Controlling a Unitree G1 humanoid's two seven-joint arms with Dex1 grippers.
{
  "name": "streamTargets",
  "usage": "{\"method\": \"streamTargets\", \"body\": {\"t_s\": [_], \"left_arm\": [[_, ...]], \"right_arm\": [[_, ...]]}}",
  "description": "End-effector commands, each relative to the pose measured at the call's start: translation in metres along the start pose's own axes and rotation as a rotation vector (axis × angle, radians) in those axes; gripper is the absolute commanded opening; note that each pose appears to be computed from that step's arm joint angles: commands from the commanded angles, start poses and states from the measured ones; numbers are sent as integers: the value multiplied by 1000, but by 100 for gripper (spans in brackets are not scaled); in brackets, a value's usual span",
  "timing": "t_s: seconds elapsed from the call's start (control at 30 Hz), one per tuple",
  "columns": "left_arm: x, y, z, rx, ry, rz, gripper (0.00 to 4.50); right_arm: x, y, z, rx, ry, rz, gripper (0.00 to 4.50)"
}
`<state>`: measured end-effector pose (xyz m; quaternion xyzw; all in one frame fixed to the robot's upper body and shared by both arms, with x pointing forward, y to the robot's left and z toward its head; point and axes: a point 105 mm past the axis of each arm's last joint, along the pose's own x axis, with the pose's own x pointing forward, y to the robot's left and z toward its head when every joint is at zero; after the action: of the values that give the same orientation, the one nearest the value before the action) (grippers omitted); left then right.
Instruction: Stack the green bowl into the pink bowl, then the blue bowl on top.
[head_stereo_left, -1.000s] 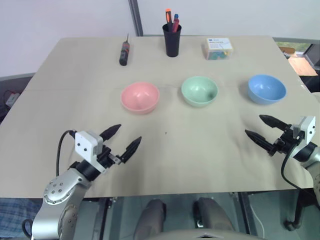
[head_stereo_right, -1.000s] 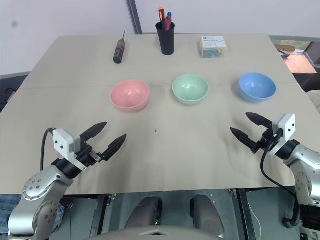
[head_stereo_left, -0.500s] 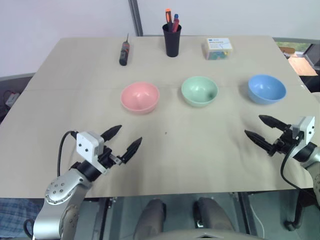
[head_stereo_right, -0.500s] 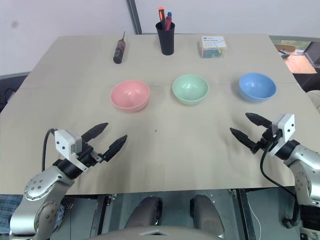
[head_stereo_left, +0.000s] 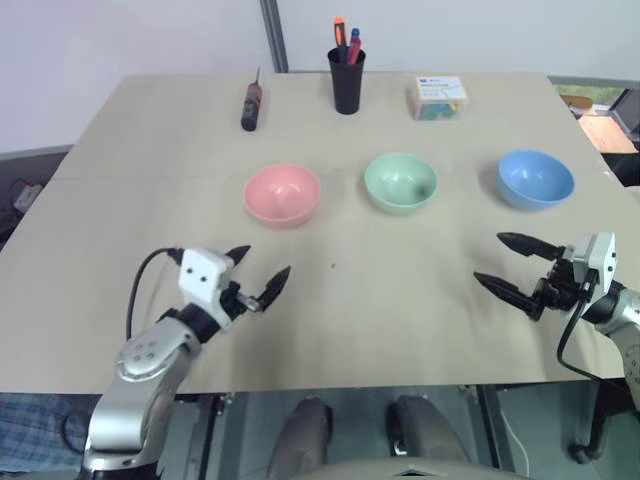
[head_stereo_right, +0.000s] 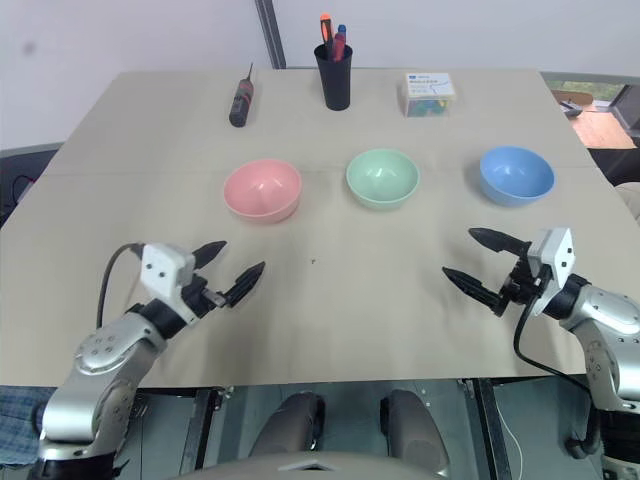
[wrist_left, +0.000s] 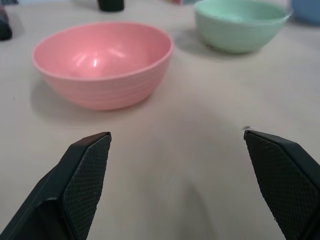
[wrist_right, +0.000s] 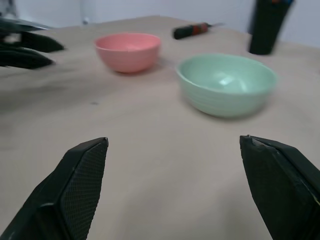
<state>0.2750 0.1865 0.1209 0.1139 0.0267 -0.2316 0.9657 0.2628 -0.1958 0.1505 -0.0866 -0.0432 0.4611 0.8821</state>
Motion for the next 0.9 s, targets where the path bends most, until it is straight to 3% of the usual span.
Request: {"method": "streamTargets", "body": {"t_s": [0.03,0.1,0.3,0.9], "left_arm": [[11,-3,25,191,-23,13,450],[19,-2,31,305,-7,15,450],[38,-7,42,358,-21,-28,450],[104,-4,15,501,135,-164,450]], "right_arm": [[12,11,30,-24,-93,41,441],[16,16,38,-21,-113,65,441],[24,23,53,-40,-146,91,441],[22,24,58,-72,-172,16,441]]}}
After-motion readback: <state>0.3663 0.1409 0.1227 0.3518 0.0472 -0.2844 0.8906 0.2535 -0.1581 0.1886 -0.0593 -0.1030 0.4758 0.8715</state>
